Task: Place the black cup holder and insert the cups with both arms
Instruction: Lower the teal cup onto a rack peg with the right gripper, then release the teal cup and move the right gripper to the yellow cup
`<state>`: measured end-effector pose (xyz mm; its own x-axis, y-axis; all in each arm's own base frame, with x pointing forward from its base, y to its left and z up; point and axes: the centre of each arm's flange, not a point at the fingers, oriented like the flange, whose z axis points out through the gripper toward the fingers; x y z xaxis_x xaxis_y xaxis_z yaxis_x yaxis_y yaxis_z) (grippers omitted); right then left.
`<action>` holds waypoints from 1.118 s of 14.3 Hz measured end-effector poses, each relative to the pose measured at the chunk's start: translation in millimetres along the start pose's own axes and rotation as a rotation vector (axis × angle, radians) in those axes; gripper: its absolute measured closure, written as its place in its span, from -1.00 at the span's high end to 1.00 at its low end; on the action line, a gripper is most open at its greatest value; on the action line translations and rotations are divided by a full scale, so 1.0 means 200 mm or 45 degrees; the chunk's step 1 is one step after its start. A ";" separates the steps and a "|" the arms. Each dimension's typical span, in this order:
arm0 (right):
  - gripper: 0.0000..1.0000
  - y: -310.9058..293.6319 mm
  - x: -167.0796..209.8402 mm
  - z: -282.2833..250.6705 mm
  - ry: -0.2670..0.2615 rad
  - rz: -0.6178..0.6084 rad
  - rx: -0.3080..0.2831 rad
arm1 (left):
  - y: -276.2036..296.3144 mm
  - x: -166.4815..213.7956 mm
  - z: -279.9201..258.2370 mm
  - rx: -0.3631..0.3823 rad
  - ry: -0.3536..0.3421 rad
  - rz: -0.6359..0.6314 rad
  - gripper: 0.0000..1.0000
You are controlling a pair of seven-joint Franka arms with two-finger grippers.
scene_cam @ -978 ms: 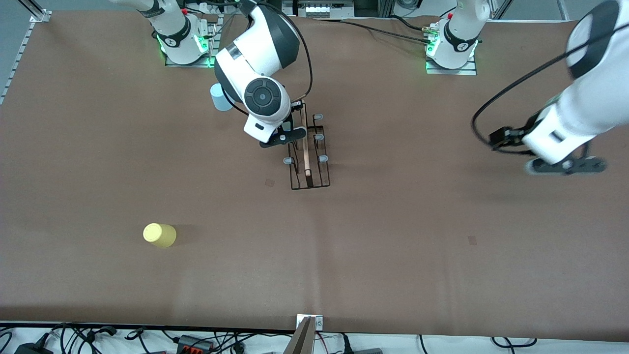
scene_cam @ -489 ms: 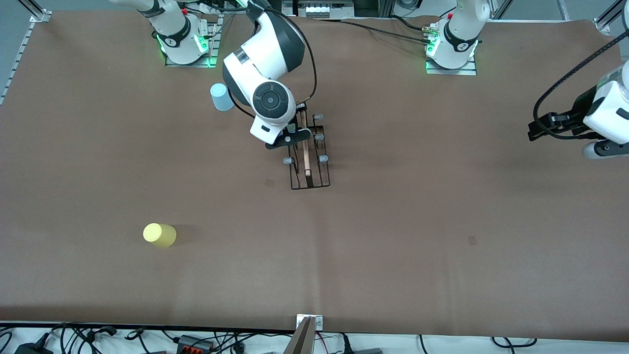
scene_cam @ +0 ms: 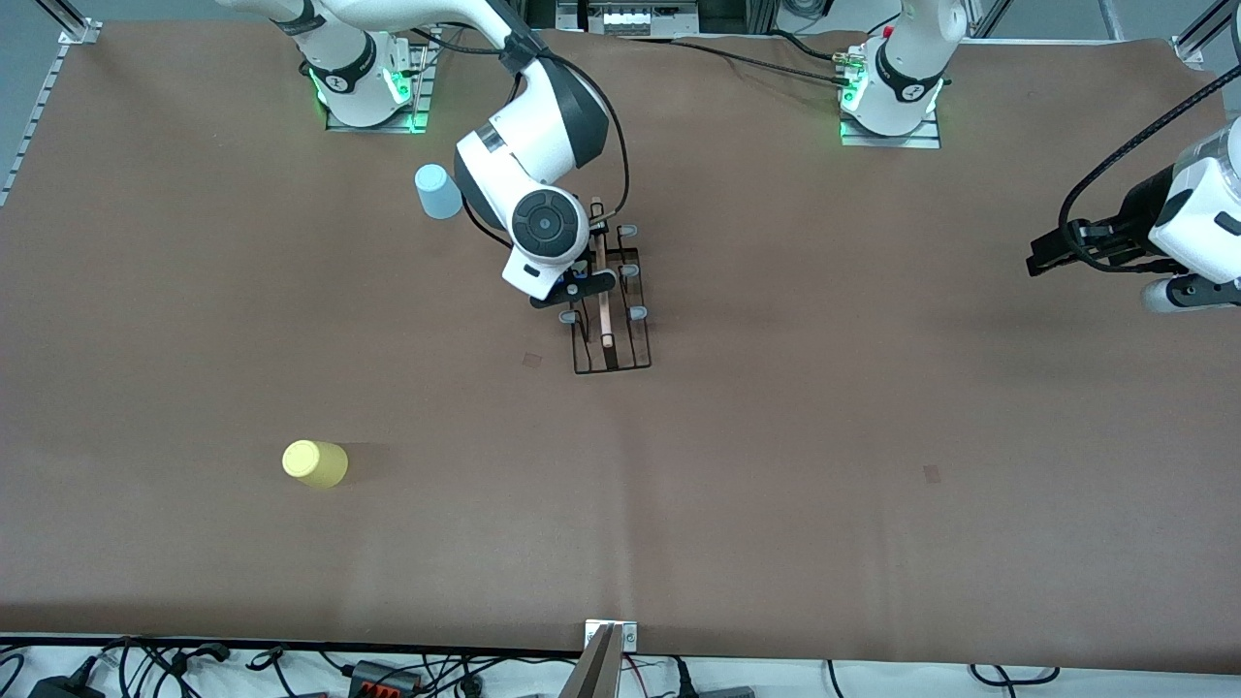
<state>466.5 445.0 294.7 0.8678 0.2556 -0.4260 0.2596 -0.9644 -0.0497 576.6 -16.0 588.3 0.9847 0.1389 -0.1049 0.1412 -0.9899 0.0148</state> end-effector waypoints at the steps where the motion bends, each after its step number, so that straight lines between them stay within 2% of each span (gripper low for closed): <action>1: 0.38 0.00 0.00 0.00 0.000 0.016 -0.001 | 0.00 0.00 0.00 0.000 -0.001 -0.001 1.00; 2: 0.53 0.01 0.00 -0.01 0.003 0.033 0.000 | -0.01 0.00 0.00 0.000 -0.004 -0.003 1.00; 4: 0.97 0.03 -0.03 -0.12 0.019 0.066 0.007 | -0.03 0.00 0.00 0.000 -0.007 -0.012 1.00; 7: 1.00 0.12 -0.13 -0.43 0.089 0.115 0.052 | -0.04 0.00 0.00 0.021 -0.003 -0.017 1.00; 10: 1.00 0.44 -0.12 -0.73 0.169 0.220 0.121 | -0.07 0.01 0.00 0.087 0.008 -0.020 1.00; 11: 1.00 0.58 -0.09 -0.78 0.191 0.271 0.118 | -0.07 0.01 0.00 0.091 0.009 -0.027 1.00; 14: 1.00 1.01 0.09 -0.78 0.302 0.424 0.028 | -0.07 0.01 0.00 0.091 0.009 -0.034 1.00; 16: 1.00 1.29 0.25 -0.71 0.386 0.523 0.042 | -0.07 0.01 0.00 0.090 0.009 -0.034 1.00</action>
<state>637.4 218.1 388.3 0.9807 -0.1415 -0.1352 -0.1379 -0.9898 0.0362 576.2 -2.7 588.1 0.9815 0.1653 -0.0970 0.1602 -0.9853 -0.0586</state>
